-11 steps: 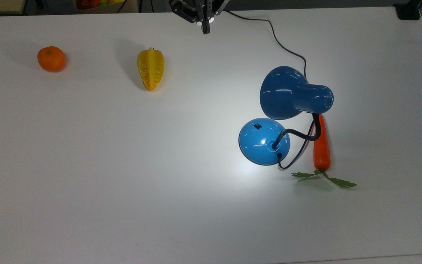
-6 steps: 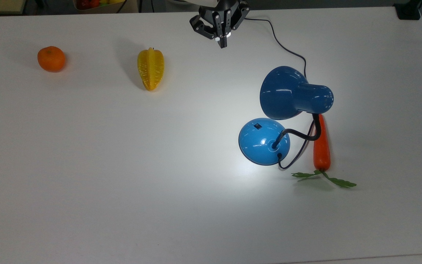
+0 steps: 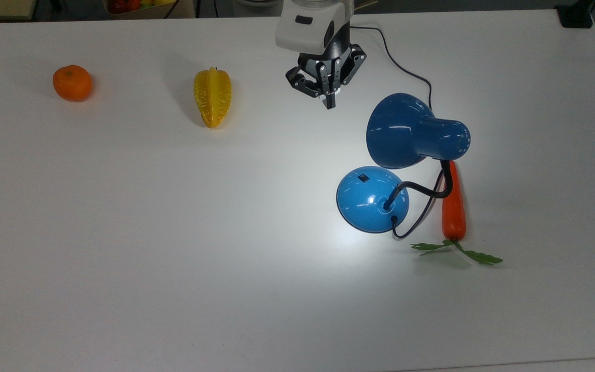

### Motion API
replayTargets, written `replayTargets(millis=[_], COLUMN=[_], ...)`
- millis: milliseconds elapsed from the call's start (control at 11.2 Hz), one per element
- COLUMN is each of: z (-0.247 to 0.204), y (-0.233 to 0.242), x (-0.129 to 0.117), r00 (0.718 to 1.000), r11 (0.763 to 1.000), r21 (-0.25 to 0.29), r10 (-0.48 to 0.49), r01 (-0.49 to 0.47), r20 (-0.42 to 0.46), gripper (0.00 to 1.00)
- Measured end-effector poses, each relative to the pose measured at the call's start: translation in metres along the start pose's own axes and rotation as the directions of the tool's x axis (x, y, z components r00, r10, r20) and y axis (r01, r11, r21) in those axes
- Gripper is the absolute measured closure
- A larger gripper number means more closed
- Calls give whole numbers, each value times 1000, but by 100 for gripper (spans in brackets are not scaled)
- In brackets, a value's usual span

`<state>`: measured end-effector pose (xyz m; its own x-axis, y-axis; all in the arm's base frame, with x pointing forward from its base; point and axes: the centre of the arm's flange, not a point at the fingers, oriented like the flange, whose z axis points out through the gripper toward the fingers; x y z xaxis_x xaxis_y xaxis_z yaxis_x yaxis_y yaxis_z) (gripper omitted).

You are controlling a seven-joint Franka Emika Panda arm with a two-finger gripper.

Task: Turn off lamp
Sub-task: 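Move the gripper toward the round blue lamp base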

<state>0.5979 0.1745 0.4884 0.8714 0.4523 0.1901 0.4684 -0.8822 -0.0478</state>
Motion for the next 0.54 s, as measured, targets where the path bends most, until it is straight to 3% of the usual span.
replayTargets(millis=[537], z=[75], y=[-24], x=[21], r00=[998], r11=[1000], r21=[11], r10=[10], r01=[-10], r20=[-55], gripper=[99])
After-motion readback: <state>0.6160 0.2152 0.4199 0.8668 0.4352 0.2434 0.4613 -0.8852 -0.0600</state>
